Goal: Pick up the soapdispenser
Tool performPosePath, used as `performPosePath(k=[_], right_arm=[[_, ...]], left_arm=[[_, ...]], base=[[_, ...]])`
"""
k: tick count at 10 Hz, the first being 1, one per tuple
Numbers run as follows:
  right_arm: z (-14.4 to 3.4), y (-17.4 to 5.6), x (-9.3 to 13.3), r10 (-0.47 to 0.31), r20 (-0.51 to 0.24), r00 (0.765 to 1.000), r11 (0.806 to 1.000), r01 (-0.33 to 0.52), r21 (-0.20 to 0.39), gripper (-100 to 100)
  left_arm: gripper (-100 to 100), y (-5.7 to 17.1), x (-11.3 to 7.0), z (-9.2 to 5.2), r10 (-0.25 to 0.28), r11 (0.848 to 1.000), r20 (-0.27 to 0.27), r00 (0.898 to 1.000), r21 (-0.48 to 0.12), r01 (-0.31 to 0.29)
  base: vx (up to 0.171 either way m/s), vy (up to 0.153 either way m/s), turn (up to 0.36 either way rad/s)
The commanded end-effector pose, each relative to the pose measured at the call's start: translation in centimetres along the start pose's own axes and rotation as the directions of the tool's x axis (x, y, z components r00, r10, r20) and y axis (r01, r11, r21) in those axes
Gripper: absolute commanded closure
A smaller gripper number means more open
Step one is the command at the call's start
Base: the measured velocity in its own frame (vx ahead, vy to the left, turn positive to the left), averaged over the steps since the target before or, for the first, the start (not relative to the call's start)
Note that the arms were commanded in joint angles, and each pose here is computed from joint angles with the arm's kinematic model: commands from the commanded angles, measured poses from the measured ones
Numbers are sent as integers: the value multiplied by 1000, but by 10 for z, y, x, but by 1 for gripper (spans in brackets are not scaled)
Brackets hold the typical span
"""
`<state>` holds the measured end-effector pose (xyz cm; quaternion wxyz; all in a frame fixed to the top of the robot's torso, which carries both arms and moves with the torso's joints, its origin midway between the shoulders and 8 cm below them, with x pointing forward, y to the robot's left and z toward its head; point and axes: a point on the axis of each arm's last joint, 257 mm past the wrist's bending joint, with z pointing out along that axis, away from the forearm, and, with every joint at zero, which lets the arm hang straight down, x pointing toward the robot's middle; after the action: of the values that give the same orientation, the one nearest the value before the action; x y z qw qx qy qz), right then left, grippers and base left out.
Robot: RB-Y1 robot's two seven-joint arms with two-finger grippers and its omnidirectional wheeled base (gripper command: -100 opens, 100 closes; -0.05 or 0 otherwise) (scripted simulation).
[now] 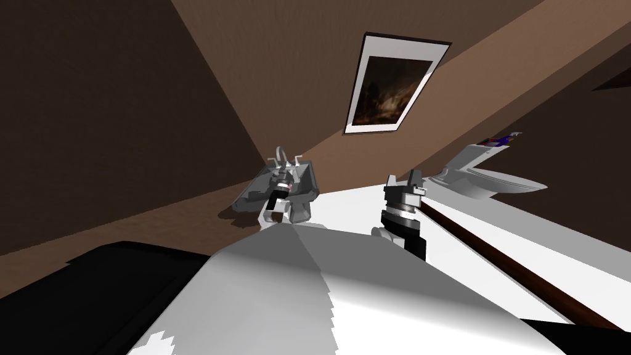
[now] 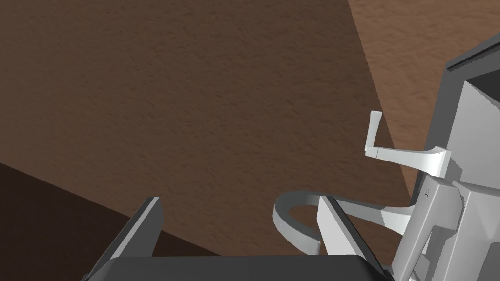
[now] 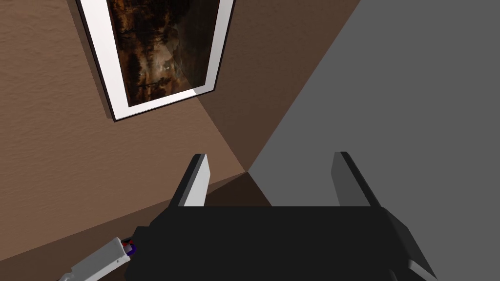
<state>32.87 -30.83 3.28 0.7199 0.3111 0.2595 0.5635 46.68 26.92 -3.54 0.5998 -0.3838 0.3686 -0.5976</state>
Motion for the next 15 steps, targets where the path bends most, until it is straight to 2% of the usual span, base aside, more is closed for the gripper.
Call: performPosePath(k=[1,2,3,4,5,6,7,8,11,13,14,15], right_arm=[[0,0,0,0,0,1000,1000,0,0,0],[0,0,0,0,0,1000,1000,0,0,0],[0,0,0,0,0,1000,1000,0,0,0],[0,0,0,0,0,1000,1000,0,0,0],[0,0,0,0,0,1000,1000,0,0,0],[0,0,0,0,0,1000,1000,0,0,0],[0,0,0,0,0,1000,1000,0,0,0],[0,0,0,0,0,1000,1000,0,0,0],[0,0,0,0,0,1000,1000,0,0,0],[0,0,0,0,0,1000,1000,0,0,0],[0,0,0,0,0,1000,1000,0,0,0],[0,0,0,0,0,1000,1000,0,0,0]], left_arm=[[-100,19,4,12,-9,999,-9,1000,-46,9],[-100,29,3,11,-10,998,-6,1000,-65,9],[-100,41,7,23,-18,995,-16,1000,-99,16],[-100,51,5,21,-17,993,-12,1000,-119,15],[-100,64,9,30,-22,988,-19,1000,-154,19],[-100,73,8,31,-23,984,-18,1000,-174,19],[-100,84,12,41,-27,978,-26,999,-209,21],[-100,95,12,40,-27,973,-24,999,-231,21],[-100,127,15,54,-29,948,-34,999,-319,17],[-100,137,18,58,-31,939,-36,999,-344,16],[-100,149,19,65,-29,923,-42,999,-385,11],[-100,154,21,67,-30,919,-43,999,-394,10]], base=[[-34,14,25],[-29,12,10],[-32,13,22],[-26,15,11],[-33,16,28],[-26,11,11],[-30,16,25],[-23,14,10],[-26,17,22],[-14,14,5],[-11,20,31],[-19,19,16]])
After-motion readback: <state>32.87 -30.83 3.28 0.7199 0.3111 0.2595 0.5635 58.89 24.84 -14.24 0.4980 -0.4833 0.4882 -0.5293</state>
